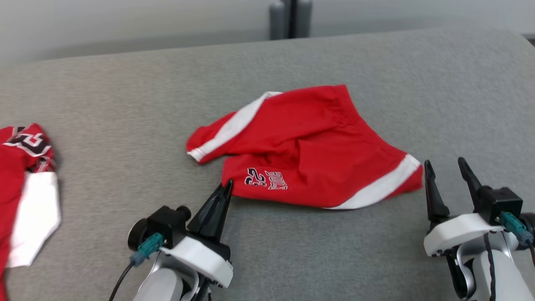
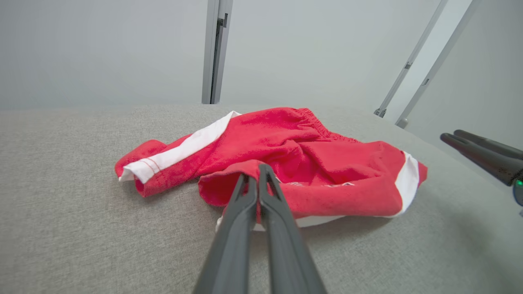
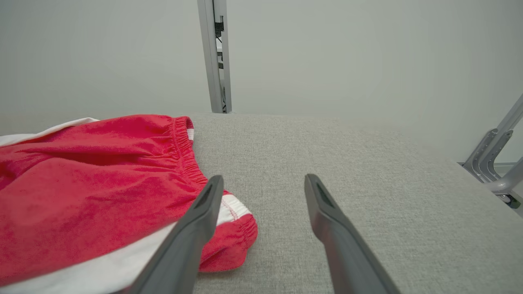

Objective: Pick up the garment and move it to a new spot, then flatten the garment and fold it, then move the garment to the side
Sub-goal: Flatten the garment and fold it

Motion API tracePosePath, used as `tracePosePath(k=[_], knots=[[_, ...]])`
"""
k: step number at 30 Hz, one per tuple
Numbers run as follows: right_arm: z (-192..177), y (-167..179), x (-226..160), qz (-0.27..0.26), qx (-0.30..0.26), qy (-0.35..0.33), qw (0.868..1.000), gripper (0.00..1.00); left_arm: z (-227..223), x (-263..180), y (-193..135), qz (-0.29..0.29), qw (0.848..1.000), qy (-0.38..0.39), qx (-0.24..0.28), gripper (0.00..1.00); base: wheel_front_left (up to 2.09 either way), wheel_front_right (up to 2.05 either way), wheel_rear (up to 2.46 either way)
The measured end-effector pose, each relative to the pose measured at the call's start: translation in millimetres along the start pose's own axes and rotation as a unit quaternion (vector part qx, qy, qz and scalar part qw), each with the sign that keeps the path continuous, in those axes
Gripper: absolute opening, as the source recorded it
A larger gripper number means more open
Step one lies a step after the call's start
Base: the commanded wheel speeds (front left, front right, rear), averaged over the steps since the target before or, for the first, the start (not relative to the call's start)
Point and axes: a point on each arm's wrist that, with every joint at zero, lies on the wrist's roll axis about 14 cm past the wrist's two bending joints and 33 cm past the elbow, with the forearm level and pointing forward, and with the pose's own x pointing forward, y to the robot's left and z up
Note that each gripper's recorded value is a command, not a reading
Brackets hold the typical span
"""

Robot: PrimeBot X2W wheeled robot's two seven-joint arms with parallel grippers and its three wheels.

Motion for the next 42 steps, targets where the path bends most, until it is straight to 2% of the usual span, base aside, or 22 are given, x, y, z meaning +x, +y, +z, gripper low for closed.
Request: tracePosePath(k=[5, 9, 14, 20, 28, 34, 35, 36, 37, 42], knots=[[5.9, 26.7, -0.6, 0.033, 0.012, -0.007, 0.999, 1.00, 25.6, -38.5, 15.7, 0.045, 0.998, -0.041, 0.020, 0.00, 0.00, 0.00, 0.00], [14.4, 47.5, 1.4, 0.060, 0.017, -0.018, 0.998, 1.00, 26.9, -69.7, 35.4, 0.093, 0.994, -0.046, 0.034, 0.00, 0.00, 0.00, 0.00], [18.7, 59.1, 4.3, 0.076, 0.020, -0.024, 0.997, 1.00, 23.2, -77.5, 53.3, 0.124, 0.990, -0.037, 0.046, 0.00, 0.00, 0.00, 0.00], [14.9, 40.2, 5.9, 0.053, 0.020, -0.020, 0.998, 1.00, 16.4, -46.8, 62.1, 0.121, 0.991, -0.017, 0.059, 0.00, 0.00, 0.00, 0.00], [5.6, -1.4, -5.7, -0.002, 0.016, -0.008, 1.000, 1.00, -6.2, 1.7, 81.3, 0.136, 0.987, 0.032, 0.076, 0.00, 0.00, 0.00, 0.00], [11.7, -17.4, -13.9, -0.025, 0.018, -0.017, 0.999, 1.00, -20.2, 1.4, 101.6, 0.177, 0.980, 0.060, 0.074, 0.00, 0.00, 0.00, 0.00], [15.2, -16.6, -13.9, -0.024, 0.017, -0.022, 0.999, 1.00, -18.3, -1.5, 104.7, 0.184, 0.978, 0.058, 0.074, 0.29, 0.00, 0.00, 0.00], [17.8, -15.4, -14.1, -0.022, 0.018, -0.026, 0.999, 1.00, -16.1, -4.6, 107.2, 0.189, 0.978, 0.055, 0.075, 0.83, 0.00, 0.00, 0.00], [19.9, -13.9, -14.3, -0.020, 0.020, -0.029, 0.999, 1.00, -13.8, -8.3, 109.7, 0.195, 0.977, 0.052, 0.075, 1.00, 0.00, 0.00, 0.00], [27.0, -4.0, -18.2, -0.007, 0.023, -0.040, 0.999, 1.00, -3.7, -33.7, 119.7, 0.223, 0.972, 0.033, 0.071, 1.00, 0.00, 0.00, 0.00]])
